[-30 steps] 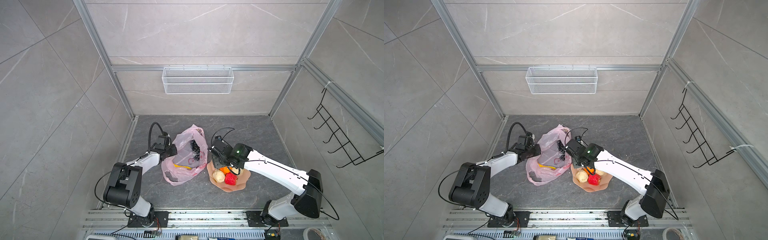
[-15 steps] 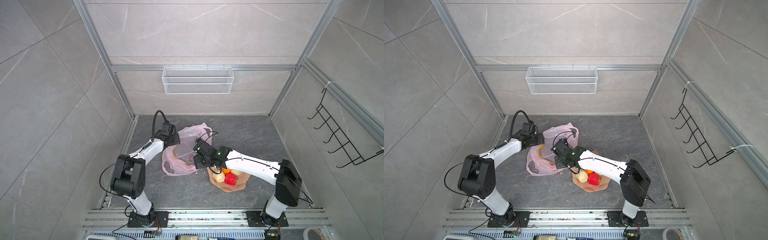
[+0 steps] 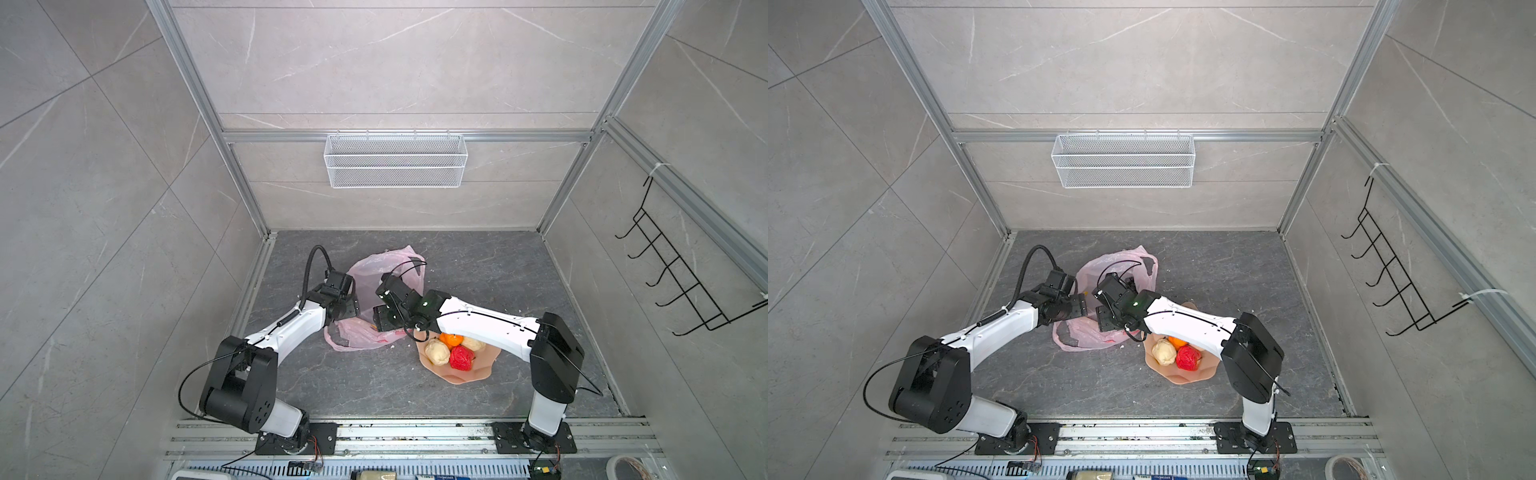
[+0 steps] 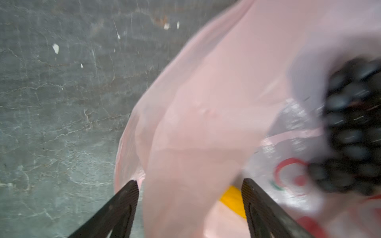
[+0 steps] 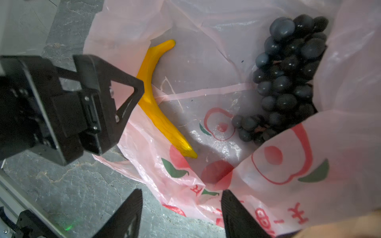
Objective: Take the fake fruits out of the plastic bag
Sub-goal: 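Move the right gripper back over the bag while the left lifts the rim, then reach into the bag and grasp the yellow banana with the right gripper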
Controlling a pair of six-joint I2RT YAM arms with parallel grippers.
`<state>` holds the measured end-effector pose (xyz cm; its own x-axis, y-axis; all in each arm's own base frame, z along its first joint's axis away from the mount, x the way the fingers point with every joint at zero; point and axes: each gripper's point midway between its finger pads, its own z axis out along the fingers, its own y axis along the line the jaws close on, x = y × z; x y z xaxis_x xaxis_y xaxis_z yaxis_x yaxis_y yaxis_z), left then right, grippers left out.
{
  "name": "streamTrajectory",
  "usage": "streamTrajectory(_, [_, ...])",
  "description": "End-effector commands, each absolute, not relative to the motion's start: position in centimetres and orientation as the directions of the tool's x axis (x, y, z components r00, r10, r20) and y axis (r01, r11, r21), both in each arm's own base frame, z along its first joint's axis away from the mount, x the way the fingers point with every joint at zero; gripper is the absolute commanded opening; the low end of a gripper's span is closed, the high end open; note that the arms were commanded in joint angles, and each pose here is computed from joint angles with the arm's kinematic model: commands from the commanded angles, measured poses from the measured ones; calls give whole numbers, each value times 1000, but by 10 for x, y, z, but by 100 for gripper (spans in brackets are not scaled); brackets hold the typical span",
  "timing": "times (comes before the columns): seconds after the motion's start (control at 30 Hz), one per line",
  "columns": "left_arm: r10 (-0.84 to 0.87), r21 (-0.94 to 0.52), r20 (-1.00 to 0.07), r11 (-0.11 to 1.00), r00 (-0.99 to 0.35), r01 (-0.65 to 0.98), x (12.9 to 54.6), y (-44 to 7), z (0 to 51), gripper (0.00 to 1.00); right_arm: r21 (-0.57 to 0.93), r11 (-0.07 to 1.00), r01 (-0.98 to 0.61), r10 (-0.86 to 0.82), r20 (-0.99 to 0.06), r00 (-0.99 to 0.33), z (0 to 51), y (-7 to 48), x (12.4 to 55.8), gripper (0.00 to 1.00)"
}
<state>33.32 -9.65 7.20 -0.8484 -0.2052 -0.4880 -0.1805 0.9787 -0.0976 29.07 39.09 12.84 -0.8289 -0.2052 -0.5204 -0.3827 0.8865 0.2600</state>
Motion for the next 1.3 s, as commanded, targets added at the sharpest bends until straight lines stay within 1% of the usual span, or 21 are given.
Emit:
streamTrajectory(0.0, [-295,-147,-518,955,-803,-256,334,-82,67,60,267,868,-419,-228,-534,-814,126,410,298,64])
streamTrajectory(0.1, [-357,-253,-539,933,-763,-257,331,-80,67,44,275,859,-432,-244,-521,-818,116,422,302,64])
streamTrajectory(0.17, [-376,-310,-562,922,-737,-233,329,-81,72,35,278,851,-445,-261,-512,-819,109,432,304,63])
streamTrajectory(0.27, [-405,-372,-547,902,-733,-221,326,-81,72,18,276,847,-454,-279,-497,-822,99,442,309,63])
streamTrajectory(0.33, [-426,-400,-527,888,-735,-228,324,-78,67,14,279,842,-462,-287,-494,-821,93,449,312,63])
streamTrajectory(0.47, [-462,-439,-481,863,-745,-251,321,-72,53,13,294,823,-486,-315,-476,-821,81,464,313,62])
streamTrajectory(0.63, [-455,-434,-456,864,-765,-255,319,-72,42,12,310,808,-502,-331,-467,-820,73,477,316,62])
streamTrajectory(0.8, [-407,-454,-429,869,-807,-197,320,-85,38,8,290,800,-526,-360,-470,-806,66,485,322,62])
streamTrajectory(0.97, [-404,-439,-397,872,-824,-216,317,-84,26,6,264,792,-550,-393,-469,-791,57,492,328,62])
streamTrajectory(1.13, [-402,-429,-402,877,-823,-219,316,-83,22,5,264,774,-576,-426,-456,-781,50,499,327,63])
streamTrajectory(1.2, [-400,-427,-410,878,-820,-215,317,-82,24,5,273,749,-604,-452,-456,-767,47,503,324,63])
streamTrajectory(1.27, [-400,-427,-416,879,-816,-213,318,-82,26,5,250,747,-615,-475,-446,-758,41,503,326,63])
